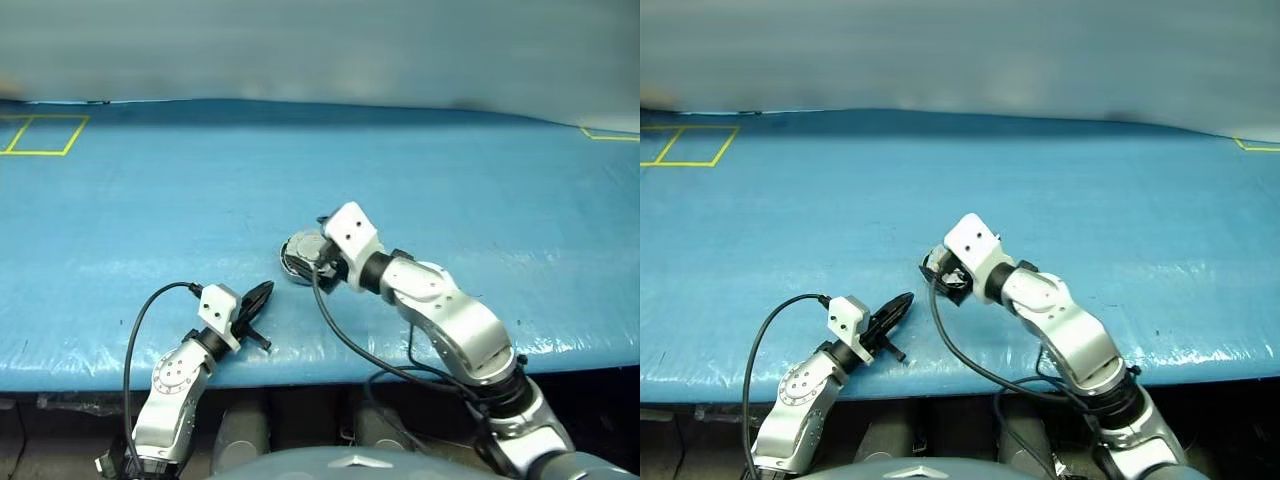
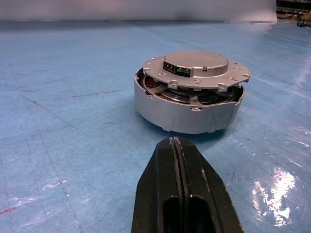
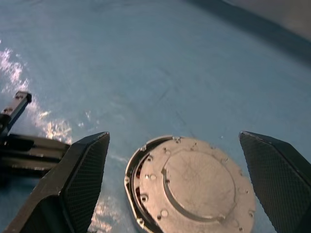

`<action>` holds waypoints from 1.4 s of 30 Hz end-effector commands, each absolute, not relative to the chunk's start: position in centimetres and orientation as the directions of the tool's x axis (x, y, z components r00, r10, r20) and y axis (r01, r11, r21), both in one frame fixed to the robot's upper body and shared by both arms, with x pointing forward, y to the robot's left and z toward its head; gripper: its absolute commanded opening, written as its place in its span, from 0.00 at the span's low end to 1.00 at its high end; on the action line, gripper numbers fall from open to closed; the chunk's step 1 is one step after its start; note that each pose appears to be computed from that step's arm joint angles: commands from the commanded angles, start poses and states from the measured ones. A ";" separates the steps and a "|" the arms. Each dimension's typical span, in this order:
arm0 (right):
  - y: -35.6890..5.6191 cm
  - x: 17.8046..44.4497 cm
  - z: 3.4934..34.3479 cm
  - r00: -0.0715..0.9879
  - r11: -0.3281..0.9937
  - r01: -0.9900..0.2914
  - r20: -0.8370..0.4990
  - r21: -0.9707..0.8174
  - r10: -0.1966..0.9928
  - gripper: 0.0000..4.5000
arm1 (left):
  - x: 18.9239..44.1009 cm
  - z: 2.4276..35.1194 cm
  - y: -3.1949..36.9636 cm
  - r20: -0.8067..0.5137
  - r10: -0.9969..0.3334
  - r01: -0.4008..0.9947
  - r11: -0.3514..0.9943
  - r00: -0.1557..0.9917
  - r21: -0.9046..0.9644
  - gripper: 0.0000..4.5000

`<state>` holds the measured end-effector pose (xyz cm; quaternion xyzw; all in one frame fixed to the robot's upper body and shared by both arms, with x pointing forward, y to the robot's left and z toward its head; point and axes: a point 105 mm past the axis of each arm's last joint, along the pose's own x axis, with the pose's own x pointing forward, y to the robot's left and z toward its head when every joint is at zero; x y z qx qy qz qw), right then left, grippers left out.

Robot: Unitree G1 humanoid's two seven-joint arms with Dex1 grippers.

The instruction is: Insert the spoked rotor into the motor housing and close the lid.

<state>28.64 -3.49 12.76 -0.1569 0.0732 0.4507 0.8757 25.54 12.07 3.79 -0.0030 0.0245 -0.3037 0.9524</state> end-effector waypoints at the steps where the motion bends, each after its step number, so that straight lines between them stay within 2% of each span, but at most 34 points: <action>1: -3.9 28.7 13.1 0.513 0.478 -0.857 -0.238 -0.190 0.825 1.00 | 25.6 4.5 11.9 -0.011 -0.583 0.583 0.812 0.812 -0.012 0.00; 10: -4.0 30.4 12.5 0.469 0.436 -0.882 -0.243 -0.178 0.849 1.00 | 25.5 4.6 12.2 -0.002 -0.565 0.565 0.825 0.825 -0.009 0.00; 26: -4.6 34.1 10.9 0.518 0.496 -0.855 -0.272 -0.149 0.811 1.00 | 25.4 4.9 12.6 0.011 -0.543 0.543 0.840 0.840 0.004 0.00; 34: -4.7 34.2 10.3 0.518 0.503 -0.855 -0.283 -0.130 0.807 1.00 | 25.3 5.0 12.7 0.013 -0.539 0.539 0.842 0.842 0.009 0.00; 37: -4.6 33.9 10.0 0.510 0.499 -0.859 -0.286 -0.115 0.811 0.85 | 25.4 5.0 12.6 0.013 -0.540 0.540 0.842 0.842 0.010 0.00; 39: -4.6 33.7 9.9 0.507 0.498 -0.860 -0.287 -0.111 0.813 0.71 | 25.4 4.9 12.6 0.013 -0.540 0.540 0.842 0.841 0.009 0.00; 40: -4.6 33.6 9.9 0.507 0.498 -0.860 -0.286 -0.108 0.813 0.67 | 25.4 4.9 12.6 0.012 -0.541 0.541 0.841 0.841 0.009 0.00; 42: -4.6 33.6 9.9 0.508 0.500 -0.860 -0.285 -0.105 0.813 0.67 | 25.4 4.9 12.5 0.011 -0.542 0.542 0.840 0.840 0.008 0.00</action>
